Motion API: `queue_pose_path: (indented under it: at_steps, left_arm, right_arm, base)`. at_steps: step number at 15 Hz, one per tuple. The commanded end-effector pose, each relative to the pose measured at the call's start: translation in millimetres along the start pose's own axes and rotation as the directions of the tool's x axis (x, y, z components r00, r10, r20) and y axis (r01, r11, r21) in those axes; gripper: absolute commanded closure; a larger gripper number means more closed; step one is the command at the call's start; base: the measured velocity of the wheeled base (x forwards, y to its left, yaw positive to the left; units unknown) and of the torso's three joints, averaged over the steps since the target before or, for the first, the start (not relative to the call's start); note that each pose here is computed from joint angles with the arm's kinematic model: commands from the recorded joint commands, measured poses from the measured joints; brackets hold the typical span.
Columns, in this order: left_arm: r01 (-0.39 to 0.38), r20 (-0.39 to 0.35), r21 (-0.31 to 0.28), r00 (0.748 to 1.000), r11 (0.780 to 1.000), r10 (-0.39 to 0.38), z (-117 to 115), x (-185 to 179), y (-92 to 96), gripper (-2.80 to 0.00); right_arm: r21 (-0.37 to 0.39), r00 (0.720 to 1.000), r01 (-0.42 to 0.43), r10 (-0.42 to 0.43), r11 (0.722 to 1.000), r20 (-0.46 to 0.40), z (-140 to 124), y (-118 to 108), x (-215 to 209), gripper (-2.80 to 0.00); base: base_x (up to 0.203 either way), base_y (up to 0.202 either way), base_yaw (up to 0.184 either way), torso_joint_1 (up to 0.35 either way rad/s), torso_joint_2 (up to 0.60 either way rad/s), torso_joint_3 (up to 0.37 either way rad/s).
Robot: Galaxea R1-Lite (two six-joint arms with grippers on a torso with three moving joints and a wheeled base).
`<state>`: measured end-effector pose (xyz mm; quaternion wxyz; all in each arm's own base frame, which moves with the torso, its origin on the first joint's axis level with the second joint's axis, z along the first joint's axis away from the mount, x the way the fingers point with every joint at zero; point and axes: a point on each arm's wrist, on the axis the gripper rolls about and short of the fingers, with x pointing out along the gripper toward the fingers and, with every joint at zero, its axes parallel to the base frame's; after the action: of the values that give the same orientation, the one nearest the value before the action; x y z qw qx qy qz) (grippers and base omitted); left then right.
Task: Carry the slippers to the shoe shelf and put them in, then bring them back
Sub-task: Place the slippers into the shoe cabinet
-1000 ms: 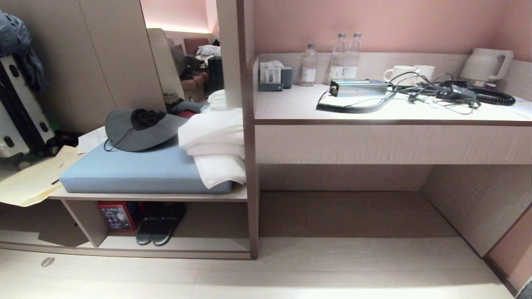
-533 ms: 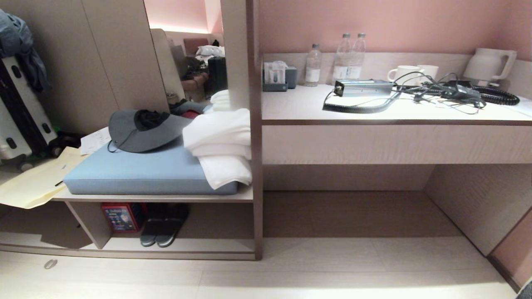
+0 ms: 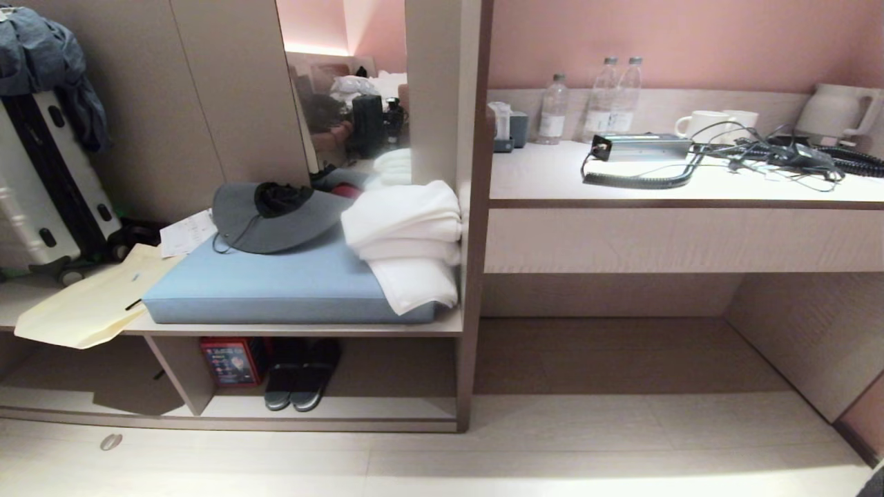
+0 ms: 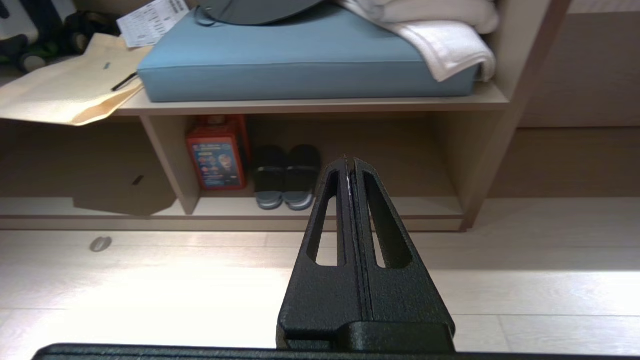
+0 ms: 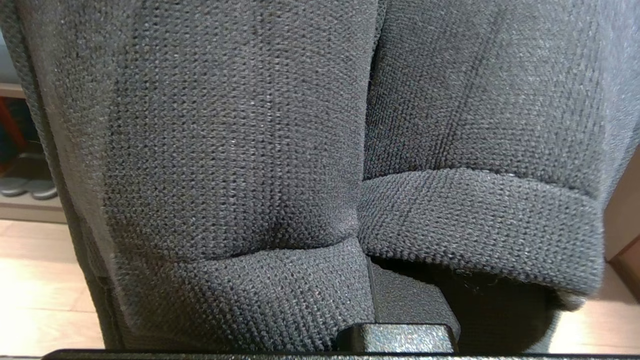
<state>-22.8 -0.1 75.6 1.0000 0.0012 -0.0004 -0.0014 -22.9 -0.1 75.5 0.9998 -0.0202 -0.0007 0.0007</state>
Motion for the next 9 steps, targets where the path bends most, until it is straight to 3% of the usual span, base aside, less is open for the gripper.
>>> queue_pose_path:
  at_steps: [1, 9]
  left_arm:
    - [0.0, 0.001, 0.001, 1.0, 1.0, 0.0, 0.1, 0.0, 0.0, 0.0]
    - [0.0, 0.001, -0.001, 1.0, 1.0, 0.0, 0.1, 0.0, 0.0, 0.0]
  right_arm:
    - [-0.001, 1.0, 0.0, 0.0, 1.0, -0.001, -0.4, 0.0, 0.1, 0.0]
    - [-0.006, 1.0, 0.0, 0.0, 1.0, 0.0, -0.3, 0.0, 0.1, 0.0]
  base:
    - [0.0, 0.197, 0.001, 0.008, 0.0, 0.005]
    - [0.0, 0.195, -0.002, 0.002, 0.0, 0.003]
